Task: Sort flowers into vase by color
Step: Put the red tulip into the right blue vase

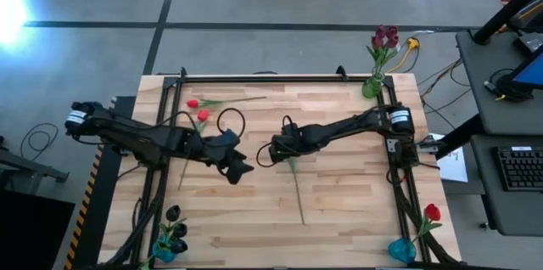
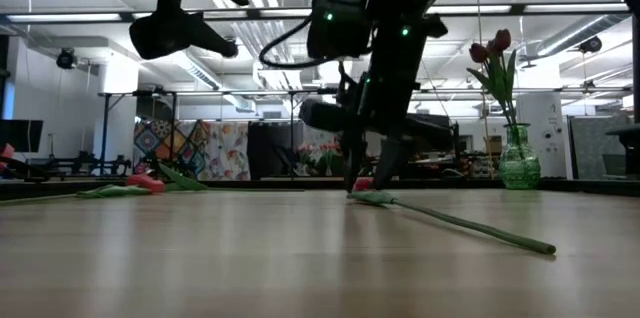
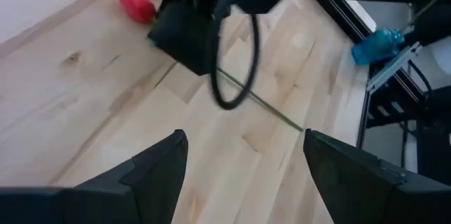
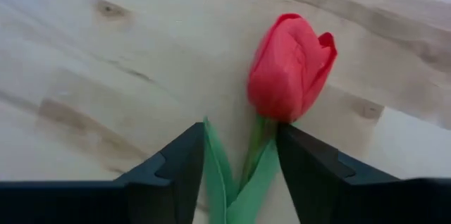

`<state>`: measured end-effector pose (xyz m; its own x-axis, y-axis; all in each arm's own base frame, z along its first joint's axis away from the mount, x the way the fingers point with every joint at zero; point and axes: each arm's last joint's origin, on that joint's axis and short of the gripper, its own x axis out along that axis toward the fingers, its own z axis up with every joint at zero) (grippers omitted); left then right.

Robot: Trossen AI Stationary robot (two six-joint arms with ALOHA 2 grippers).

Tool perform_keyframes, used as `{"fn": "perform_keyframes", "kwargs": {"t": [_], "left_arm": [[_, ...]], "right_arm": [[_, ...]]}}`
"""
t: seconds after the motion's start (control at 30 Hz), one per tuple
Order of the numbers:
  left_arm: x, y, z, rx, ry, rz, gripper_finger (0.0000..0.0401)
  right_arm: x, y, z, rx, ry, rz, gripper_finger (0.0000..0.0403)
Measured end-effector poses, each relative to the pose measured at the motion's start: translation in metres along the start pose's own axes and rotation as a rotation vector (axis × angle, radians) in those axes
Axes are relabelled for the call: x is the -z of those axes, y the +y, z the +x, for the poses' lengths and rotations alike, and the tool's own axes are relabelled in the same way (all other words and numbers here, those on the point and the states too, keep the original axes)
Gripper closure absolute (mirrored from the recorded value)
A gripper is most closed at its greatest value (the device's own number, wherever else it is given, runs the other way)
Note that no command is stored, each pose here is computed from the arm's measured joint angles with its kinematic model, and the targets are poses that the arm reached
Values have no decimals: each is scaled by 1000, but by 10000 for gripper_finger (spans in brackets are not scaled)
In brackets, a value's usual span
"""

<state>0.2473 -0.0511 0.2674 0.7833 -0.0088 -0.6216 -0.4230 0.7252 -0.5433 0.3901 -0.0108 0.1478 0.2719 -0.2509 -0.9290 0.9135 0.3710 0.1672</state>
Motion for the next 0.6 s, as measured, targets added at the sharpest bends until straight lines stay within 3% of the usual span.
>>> {"fn": "perform_keyframes", "kwargs": {"t": [0.17,0.4,0.6], "left_arm": [[1,-2,-15,98,4,63,130],[-2,4,-65,248,-123,273,130],[-5,9,-94,317,-225,321,130]], "right_arm": [[1,-1,11,25,5,4,285],[1,-1,5,19,-3,-17,380],[1,1,-38,-65,-26,-113,389]]}}
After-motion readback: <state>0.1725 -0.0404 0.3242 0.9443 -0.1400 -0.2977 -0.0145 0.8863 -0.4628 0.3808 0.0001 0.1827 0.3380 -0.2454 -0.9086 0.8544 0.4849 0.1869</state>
